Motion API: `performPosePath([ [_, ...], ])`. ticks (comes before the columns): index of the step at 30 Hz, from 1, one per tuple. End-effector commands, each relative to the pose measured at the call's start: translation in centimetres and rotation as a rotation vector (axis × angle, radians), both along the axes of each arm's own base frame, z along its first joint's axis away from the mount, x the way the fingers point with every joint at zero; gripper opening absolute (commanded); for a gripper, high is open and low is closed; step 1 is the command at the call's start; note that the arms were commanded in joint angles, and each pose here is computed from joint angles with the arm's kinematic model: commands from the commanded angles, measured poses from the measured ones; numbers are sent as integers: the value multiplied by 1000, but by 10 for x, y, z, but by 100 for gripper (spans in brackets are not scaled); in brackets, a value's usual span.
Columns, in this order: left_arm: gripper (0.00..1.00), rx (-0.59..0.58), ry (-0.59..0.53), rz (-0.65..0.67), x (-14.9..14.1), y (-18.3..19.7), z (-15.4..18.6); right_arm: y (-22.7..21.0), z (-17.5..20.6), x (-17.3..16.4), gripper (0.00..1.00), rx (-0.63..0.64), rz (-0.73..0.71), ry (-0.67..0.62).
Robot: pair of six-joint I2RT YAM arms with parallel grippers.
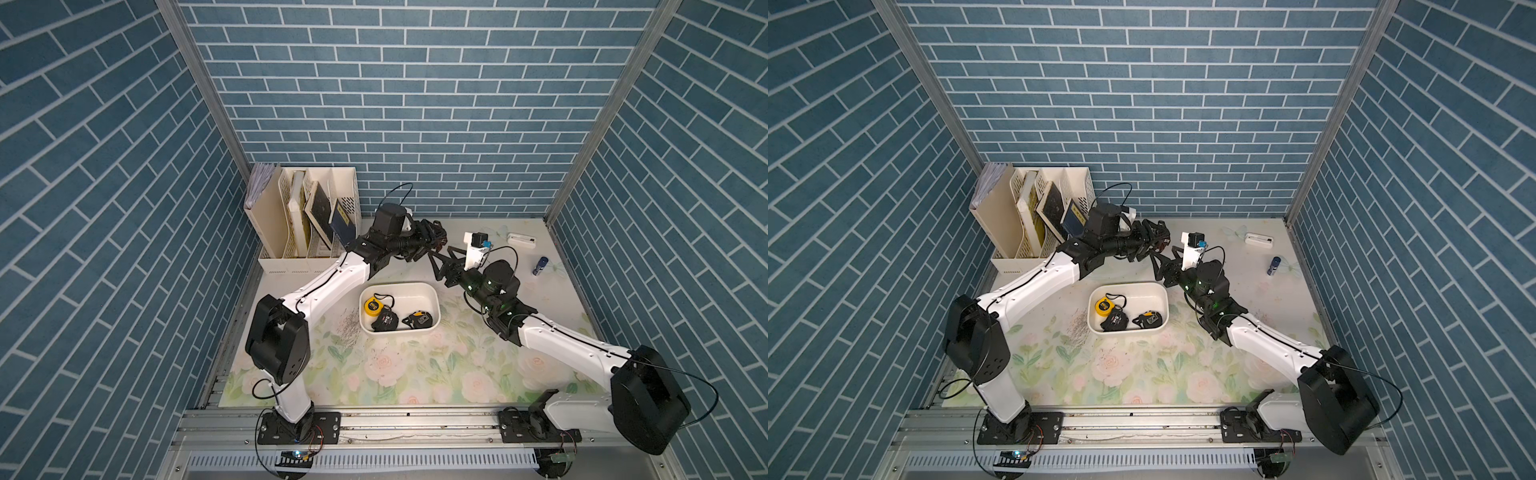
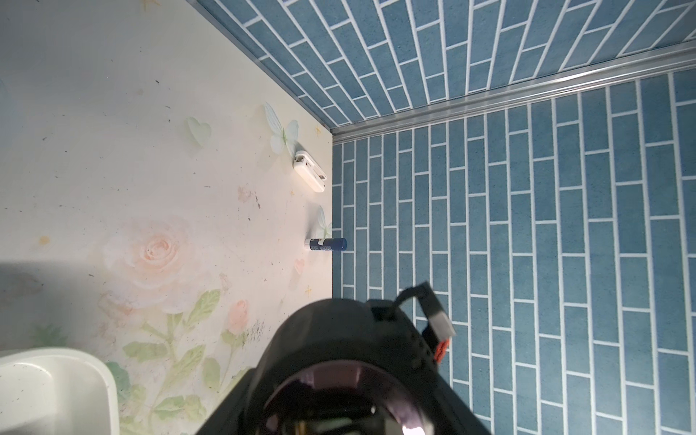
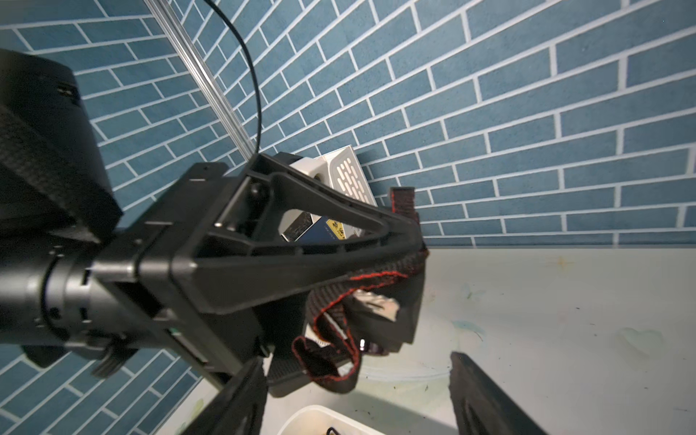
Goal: Take the tape measure out of the storage box
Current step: Pick up the tape measure from the storage box.
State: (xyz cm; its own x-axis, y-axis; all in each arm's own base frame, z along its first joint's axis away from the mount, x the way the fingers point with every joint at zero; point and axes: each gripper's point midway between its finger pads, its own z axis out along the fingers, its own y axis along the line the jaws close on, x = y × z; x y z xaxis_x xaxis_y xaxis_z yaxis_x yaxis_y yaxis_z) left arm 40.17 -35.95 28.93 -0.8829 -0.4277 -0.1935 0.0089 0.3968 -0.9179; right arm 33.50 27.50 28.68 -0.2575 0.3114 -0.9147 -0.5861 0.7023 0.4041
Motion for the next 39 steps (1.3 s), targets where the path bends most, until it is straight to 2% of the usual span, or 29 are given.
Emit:
performPosePath([
  [1, 23, -82, -42, 2, -3, 2, 30, -8, 9, 4, 78, -11, -59, -68],
  [10, 25, -173, 68, -3, -9, -3, 17, 1, 15, 17, 73, -22, -74, -126],
  [18, 27, -250, 128, -28, -15, -9, 12, 8, 3, 28, 73, -44, -78, -120],
  [24, 27, -256, 127, -35, -19, -10, 15, 6, -3, 34, 69, -62, -110, -117],
  [39, 28, -241, 139, -39, -26, -9, 10, 9, 12, 47, 58, -86, -147, -168],
])
